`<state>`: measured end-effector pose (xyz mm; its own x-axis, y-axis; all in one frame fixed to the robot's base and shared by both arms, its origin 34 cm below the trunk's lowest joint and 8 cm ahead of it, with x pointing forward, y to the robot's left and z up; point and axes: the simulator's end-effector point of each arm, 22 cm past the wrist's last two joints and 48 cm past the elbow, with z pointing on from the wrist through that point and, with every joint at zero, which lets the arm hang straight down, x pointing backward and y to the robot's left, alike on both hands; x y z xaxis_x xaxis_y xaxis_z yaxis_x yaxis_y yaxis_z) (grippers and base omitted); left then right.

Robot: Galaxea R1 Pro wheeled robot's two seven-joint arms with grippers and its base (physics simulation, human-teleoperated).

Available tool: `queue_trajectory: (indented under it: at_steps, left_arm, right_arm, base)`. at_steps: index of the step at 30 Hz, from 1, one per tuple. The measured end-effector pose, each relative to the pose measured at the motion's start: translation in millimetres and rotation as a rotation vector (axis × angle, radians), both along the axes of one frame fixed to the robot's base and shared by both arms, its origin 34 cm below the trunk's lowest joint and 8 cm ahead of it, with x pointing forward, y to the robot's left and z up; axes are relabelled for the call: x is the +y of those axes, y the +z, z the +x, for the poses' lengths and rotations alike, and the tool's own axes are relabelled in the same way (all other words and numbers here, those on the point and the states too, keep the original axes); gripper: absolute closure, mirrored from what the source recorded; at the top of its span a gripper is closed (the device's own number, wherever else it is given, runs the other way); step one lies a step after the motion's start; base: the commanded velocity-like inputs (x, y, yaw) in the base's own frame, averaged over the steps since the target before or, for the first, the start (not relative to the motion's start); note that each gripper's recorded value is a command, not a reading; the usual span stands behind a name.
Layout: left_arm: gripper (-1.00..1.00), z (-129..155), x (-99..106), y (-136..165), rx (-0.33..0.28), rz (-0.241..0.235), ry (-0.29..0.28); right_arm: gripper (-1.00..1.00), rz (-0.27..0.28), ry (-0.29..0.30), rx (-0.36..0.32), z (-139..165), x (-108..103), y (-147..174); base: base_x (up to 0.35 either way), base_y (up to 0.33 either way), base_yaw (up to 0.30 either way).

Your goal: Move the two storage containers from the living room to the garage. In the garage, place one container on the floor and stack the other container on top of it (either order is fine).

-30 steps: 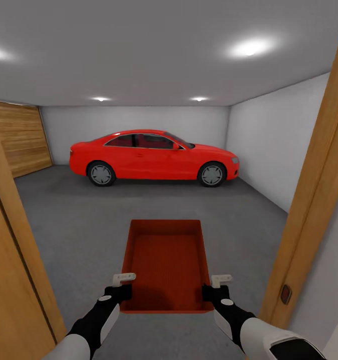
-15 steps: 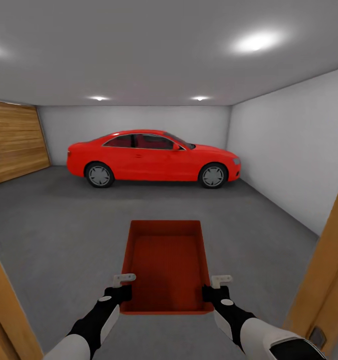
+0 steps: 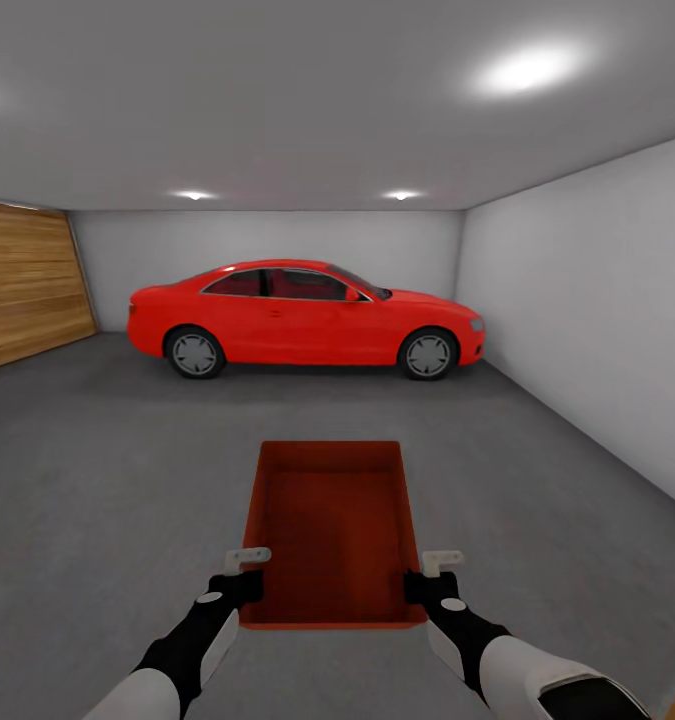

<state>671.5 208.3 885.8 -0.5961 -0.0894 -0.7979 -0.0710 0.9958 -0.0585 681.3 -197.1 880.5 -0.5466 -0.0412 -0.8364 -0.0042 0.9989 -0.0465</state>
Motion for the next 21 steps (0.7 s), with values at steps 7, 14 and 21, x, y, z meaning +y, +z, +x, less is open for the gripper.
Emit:
queue_trajectory:
  at_steps: [7, 14, 21]
  left_arm:
    - [1.0, -0.1, 0.1, -0.2, 0.001, 0.0, 0.0]
    - [1.0, -0.1, 0.1, -0.1, 0.001, 0.0, 0.0]
    - [1.0, -0.1, 0.3, -0.1, 0.001, 0.0, 0.0]
  right_arm:
    - [1.0, 0.0, 0.0, 0.001, -0.1, 0.2, -0.1]
    - [1.0, 0.0, 0.0, 0.001, 0.0, 0.1, -0.1]
    - [1.0, 0.0, 0.0, 0.001, 0.0, 0.3, 0.0]
  base:
    - [0.321, 0.086, 0.0]
    - [0.321, 0.052, 0.0]
    - [0.321, 0.001, 0.0]
